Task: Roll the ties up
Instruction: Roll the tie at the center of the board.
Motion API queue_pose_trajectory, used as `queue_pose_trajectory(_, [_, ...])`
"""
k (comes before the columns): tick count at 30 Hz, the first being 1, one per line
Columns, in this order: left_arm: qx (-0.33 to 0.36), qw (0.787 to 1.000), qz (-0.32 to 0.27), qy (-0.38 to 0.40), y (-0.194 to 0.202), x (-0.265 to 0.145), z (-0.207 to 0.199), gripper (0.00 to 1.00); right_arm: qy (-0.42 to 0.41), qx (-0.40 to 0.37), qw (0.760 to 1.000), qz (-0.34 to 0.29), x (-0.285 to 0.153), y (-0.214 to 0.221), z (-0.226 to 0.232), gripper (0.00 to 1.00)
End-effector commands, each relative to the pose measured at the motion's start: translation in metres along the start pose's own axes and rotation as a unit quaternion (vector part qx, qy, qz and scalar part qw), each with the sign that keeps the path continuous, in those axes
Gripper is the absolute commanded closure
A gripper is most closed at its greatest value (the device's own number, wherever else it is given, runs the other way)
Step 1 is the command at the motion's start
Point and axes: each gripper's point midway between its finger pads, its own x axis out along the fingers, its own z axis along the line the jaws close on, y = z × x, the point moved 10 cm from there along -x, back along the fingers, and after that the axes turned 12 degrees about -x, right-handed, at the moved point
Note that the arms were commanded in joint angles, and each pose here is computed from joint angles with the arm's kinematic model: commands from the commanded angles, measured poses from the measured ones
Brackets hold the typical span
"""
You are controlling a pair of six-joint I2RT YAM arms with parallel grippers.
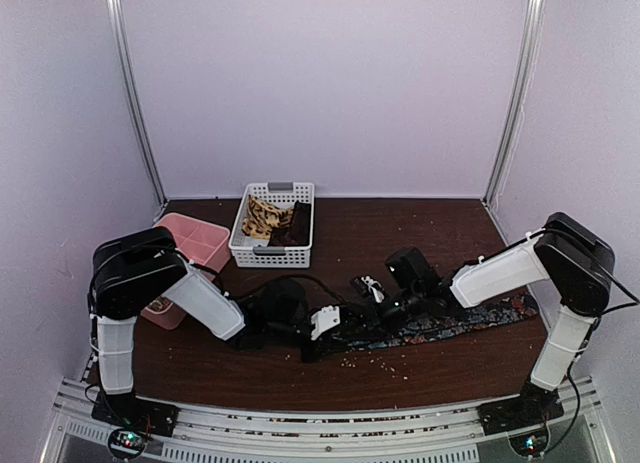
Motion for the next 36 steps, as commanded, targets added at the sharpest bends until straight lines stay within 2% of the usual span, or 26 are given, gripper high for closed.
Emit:
queue_pose_trajectory(1, [-0.011,0.998,0.066,0.005,0.028,-0.012,-0.005,0.69,0.01,-0.001,1.0,0.004,0.002,-0.006,-0.007,1.0])
queue_pose_trajectory(4, [-0.014,0.999,0.049,-0.006,0.024,-0.015,-0.004,0.47,0.02,0.01,1.0,0.011,0.007,0.0,-0.021,1.0])
queue_pose_trajectory(6, [-0.016,0.999,0.028,-0.012,0.021,-0.018,-0.005,0.38,0.028,0.02,0.999,0.017,0.009,0.006,-0.032,1.0])
queue_pose_trajectory(8, [-0.02,1.0,0.005,-0.023,0.019,-0.022,-0.005,0.35,0.035,0.023,0.999,0.022,0.01,0.01,-0.039,1.0])
queue_pose_trajectory(11, [-0.024,0.998,-0.048,-0.043,0.017,-0.029,-0.006,0.33,0.044,0.029,0.998,0.027,0.01,0.016,-0.049,1.0])
queue_pose_trajectory(17, [-0.046,0.992,-0.098,-0.066,0.011,-0.026,-0.004,0.33,0.054,0.026,0.998,0.029,0.009,0.02,-0.053,1.0])
queue_pose_trajectory(23, [-0.057,0.99,-0.114,-0.06,0.011,-0.023,-0.005,0.38,0.067,0.03,0.997,0.031,0.006,0.026,-0.059,1.0])
queue_pose_trajectory(36, [-0.047,0.991,-0.114,-0.05,0.013,-0.009,-0.005,0.38,0.085,0.043,0.995,0.029,-0.002,0.033,-0.07,1.0])
